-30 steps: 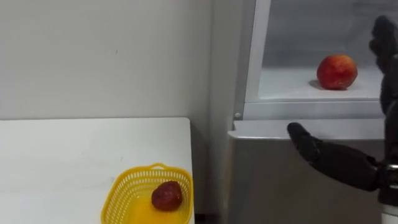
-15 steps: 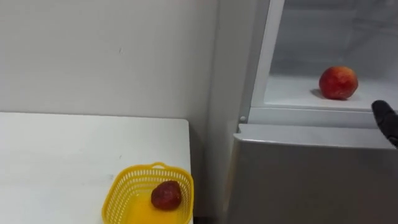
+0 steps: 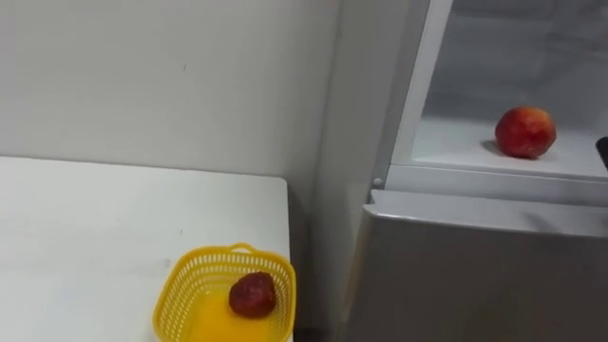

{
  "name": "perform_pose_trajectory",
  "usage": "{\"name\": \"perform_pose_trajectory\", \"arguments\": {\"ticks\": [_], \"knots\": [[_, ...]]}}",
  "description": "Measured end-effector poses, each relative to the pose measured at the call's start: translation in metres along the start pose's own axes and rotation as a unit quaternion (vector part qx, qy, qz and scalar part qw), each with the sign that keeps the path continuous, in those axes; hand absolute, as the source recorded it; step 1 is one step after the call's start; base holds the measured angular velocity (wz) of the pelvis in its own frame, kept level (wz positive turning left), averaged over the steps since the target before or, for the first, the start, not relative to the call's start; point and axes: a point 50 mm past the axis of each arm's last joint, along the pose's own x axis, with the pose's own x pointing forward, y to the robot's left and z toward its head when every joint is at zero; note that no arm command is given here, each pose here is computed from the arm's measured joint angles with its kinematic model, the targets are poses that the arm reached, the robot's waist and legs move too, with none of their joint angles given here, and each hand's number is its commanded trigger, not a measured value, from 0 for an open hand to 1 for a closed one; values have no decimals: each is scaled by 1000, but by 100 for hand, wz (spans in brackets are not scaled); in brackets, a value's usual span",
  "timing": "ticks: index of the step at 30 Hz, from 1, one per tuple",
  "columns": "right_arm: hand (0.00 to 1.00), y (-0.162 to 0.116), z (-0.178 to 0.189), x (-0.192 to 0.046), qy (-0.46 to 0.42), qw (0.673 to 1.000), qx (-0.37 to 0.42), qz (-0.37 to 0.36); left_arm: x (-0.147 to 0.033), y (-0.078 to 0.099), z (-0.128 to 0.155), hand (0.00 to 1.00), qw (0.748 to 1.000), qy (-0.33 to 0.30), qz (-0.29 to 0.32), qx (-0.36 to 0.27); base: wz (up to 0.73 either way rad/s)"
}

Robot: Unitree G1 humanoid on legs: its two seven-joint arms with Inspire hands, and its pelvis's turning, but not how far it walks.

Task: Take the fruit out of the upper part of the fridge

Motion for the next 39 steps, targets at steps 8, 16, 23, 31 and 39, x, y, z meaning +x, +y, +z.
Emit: {"name": "perform_pose_trajectory", "arguments": {"ticks": [8,16,23,31,39], "knots": [[0,1,-23,10,68,997,11,32,-1,7,-6,0,1000,10,8,4,10],[0,15,-26,21,98,993,36,54,-2,15,-5,0,1000,13,18,8,0],[0,16,-33,22,117,990,43,67,-2,16,-3,0,1000,12,17,9,3],[0,21,-43,17,150,983,34,96,-4,17,-9,0,1000,19,22,5,0],[0,11,-50,23,177,979,5,98,-7,21,-12,0,999,21,33,-7,4]]}}
